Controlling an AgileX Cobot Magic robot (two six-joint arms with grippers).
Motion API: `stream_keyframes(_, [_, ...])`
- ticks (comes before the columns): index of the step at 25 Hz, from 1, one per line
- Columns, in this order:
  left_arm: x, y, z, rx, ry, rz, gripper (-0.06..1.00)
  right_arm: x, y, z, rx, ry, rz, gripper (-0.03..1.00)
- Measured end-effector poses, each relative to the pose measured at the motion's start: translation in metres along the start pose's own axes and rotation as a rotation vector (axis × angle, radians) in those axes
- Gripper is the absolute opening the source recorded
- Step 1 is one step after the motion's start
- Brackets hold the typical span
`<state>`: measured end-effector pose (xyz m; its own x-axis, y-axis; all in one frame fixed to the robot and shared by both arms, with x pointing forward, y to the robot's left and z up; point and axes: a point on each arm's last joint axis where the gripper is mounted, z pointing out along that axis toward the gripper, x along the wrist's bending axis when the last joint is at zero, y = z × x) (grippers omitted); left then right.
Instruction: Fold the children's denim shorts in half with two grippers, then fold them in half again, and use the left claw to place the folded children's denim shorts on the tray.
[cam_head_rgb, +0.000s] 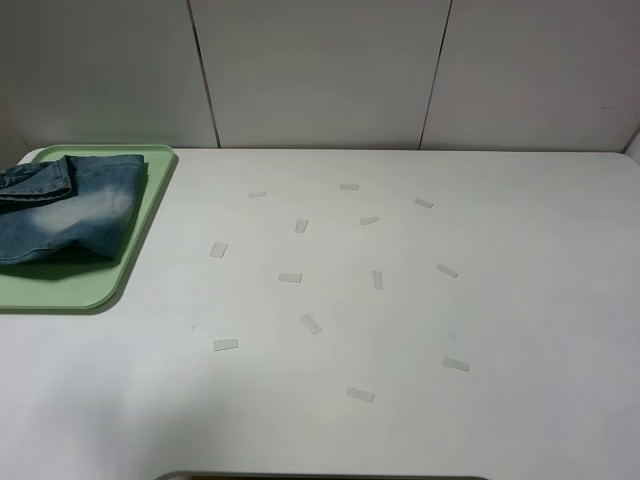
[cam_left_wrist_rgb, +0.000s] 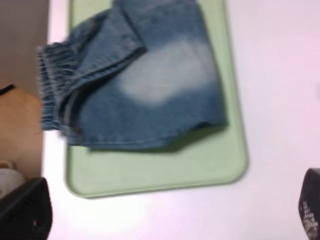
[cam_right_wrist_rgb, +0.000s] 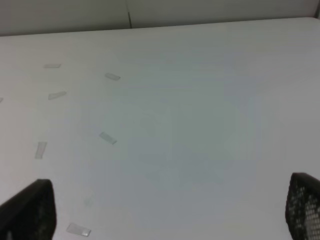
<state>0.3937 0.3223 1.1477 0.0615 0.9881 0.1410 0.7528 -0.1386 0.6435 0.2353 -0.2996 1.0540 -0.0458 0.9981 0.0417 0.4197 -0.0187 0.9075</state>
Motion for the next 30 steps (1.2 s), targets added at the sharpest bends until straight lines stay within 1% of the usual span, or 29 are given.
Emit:
stream_keyframes(3, [-0.013,-0.022,-0.011,-0.016,-0.029,0.002,0.99,0.0,0.0,0.0,0.0,0.0,0.0,0.69])
stream_keyframes(8, [-0.028,-0.06,-0.029,-0.033,-0.076,-0.015,0.99,0.0,0.0,0.0,0.0,0.0,0.0,0.69])
stream_keyframes(13, [-0.036,-0.091,-0.052,-0.047,-0.118,-0.034,0.99,0.0,0.0,0.0,0.0,0.0,0.0,0.69])
stream_keyframes(16, [-0.039,-0.107,-0.066,-0.077,-0.142,-0.05,0.99,0.0,0.0,0.0,0.0,0.0,0.0,0.69])
stream_keyframes(19, [-0.039,-0.118,-0.075,-0.134,-0.126,-0.048,0.99,0.0,0.0,0.0,0.0,0.0,0.0,0.69])
stream_keyframes(25, [-0.04,-0.142,-0.082,-0.212,-0.102,-0.037,0.99,0.0,0.0,0.0,0.0,0.0,0.0,0.69])
stream_keyframes(27, [-0.042,-0.152,-0.08,-0.231,-0.098,-0.037,0.99,0.0,0.0,0.0,0.0,0.0,0.0,0.69])
stream_keyframes(30, [-0.044,-0.166,-0.07,-0.227,-0.098,-0.037,0.99,0.0,0.0,0.0,0.0,0.0,0.0,0.69])
